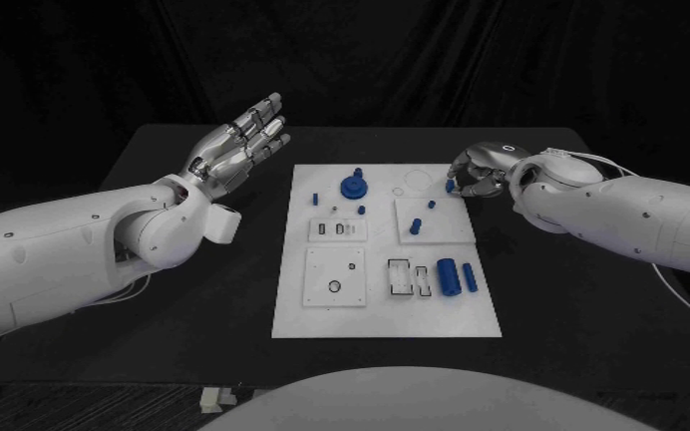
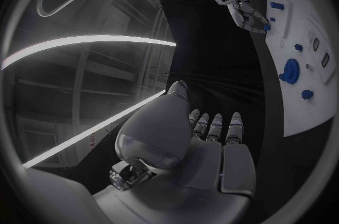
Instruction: Assemble the parts on the task board
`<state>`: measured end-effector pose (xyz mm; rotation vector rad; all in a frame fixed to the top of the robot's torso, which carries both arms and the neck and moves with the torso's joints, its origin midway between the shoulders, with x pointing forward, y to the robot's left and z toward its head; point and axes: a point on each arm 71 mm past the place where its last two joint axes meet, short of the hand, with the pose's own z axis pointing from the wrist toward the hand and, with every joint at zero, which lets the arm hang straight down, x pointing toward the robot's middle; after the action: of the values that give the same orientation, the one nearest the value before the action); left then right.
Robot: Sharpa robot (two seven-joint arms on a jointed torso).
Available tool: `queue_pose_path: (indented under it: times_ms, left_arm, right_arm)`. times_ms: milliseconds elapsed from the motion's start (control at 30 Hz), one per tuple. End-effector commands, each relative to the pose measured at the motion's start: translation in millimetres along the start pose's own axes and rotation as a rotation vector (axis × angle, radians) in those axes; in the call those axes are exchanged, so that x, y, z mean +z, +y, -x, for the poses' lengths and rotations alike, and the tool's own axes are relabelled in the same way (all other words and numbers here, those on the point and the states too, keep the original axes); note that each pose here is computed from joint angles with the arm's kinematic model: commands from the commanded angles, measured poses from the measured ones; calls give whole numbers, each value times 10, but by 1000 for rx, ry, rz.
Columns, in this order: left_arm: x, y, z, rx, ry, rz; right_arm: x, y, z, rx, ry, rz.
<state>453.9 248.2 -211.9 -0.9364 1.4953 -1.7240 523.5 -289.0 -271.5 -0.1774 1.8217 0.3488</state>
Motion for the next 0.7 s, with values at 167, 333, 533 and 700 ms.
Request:
queue_pose_path:
  times_ms: [167,333,533,700]
  left_arm:
    - [-3,5,-14,-11,13,-7]
    - [-6,12,-13,-12,14,-5]
    - [-11,18,-13,-13,15,-3]
    - [-13,22,-12,-14,15,-2]
  right_arm:
    - [8,10,-35,-1,16,1]
    - [15,23,-48,0,18,3]
    - [20,29,-61,0,18,5]
    - [22,24,-62,0,12,4]
